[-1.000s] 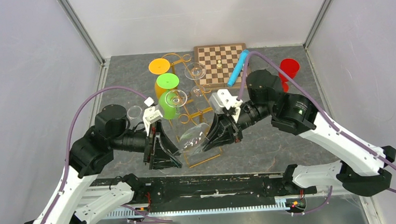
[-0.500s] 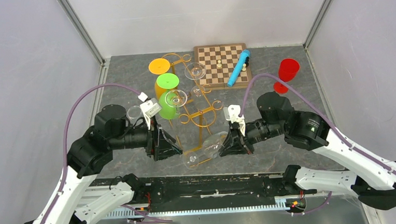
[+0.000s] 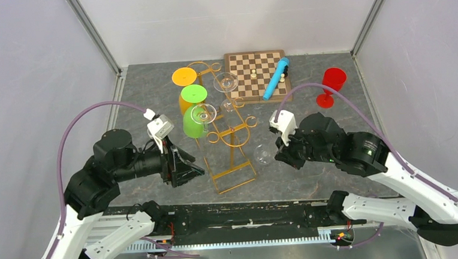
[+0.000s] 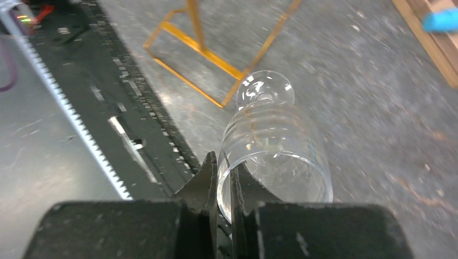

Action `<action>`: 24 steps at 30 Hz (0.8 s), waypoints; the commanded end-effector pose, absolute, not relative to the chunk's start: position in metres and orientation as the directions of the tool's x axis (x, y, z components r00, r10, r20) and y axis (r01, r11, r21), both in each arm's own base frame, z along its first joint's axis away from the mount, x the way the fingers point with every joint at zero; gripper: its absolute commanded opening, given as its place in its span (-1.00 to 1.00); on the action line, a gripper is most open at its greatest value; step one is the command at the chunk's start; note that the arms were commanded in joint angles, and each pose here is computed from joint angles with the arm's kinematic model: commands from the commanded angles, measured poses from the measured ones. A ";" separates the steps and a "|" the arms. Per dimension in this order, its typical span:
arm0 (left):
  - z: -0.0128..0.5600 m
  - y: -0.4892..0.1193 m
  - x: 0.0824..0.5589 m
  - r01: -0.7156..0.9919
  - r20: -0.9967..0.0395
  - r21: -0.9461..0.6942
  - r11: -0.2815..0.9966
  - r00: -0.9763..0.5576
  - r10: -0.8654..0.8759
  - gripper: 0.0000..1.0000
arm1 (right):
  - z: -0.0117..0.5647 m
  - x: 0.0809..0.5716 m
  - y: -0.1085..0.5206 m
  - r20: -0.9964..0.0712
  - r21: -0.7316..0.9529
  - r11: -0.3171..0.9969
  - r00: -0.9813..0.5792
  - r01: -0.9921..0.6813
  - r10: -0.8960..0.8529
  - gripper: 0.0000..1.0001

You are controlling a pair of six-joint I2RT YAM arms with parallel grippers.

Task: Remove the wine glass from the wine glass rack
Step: Place the wine glass at the center of the board.

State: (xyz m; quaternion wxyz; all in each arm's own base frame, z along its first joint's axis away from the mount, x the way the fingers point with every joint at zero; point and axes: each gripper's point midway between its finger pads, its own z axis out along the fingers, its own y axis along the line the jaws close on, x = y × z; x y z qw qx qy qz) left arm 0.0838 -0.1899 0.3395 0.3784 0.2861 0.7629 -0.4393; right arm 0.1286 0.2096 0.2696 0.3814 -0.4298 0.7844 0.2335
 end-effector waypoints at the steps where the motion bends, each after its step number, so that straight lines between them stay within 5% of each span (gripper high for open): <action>1: 0.350 -0.185 0.090 0.784 -0.867 -0.402 0.474 -0.492 0.079 0.36 | 0.282 0.172 0.184 -0.809 -0.066 0.731 -0.393 -0.680 -0.438 -1.00; 24: 0.337 -0.184 0.097 0.797 -0.887 -0.356 0.488 -0.452 0.091 0.35 | 0.232 0.320 0.081 -0.731 -0.105 0.948 -0.623 -0.301 -0.278 -1.00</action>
